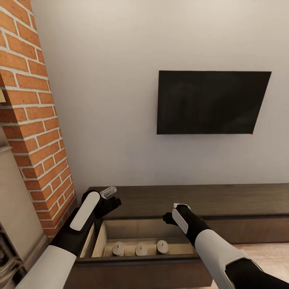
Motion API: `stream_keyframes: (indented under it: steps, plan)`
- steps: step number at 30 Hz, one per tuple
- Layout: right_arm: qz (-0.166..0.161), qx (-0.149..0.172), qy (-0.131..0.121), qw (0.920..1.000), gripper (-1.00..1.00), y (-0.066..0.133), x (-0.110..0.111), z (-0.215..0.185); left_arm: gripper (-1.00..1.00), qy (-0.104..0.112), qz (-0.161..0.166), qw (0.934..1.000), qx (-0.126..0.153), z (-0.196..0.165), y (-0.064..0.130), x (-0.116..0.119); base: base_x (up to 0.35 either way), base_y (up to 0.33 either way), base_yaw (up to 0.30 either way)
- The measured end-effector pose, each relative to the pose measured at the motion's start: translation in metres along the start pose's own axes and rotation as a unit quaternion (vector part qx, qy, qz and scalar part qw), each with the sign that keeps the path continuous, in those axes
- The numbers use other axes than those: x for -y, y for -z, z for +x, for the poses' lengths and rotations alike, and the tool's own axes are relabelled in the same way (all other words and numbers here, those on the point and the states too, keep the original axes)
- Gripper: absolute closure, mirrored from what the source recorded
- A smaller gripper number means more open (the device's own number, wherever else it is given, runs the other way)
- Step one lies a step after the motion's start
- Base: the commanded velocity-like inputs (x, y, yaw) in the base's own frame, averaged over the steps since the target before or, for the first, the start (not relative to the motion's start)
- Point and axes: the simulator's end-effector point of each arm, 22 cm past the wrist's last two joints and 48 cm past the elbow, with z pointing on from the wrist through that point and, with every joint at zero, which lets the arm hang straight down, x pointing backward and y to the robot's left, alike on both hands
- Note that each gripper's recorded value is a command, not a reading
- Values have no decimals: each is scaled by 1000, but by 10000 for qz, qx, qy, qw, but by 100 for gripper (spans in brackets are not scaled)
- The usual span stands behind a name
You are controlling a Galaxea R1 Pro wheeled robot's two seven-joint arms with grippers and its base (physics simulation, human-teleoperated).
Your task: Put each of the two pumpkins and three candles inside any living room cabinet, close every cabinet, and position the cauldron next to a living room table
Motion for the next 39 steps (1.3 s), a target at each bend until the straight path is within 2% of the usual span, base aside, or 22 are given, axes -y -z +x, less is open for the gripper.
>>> stream_keyframes:
  steps: [19, 27, 39]
  plan:
    - [10, -106, 2, 9999, -100, 19, -2, -15, -100, 4, -24, 9999, -97, -13, 17, 13, -78, 0, -113]
    - [10, -118, 7, 9999, -100, 29, -3, -22, -100, 25, -35, 9999, -92, -22, 27, 18, -21, 2, -17]
    - [4, -109, 10, 9999, -100, 46, -5, -36, -100, 67, -31, 9999, -72, -34, 43, 26, -191, 98, 0]
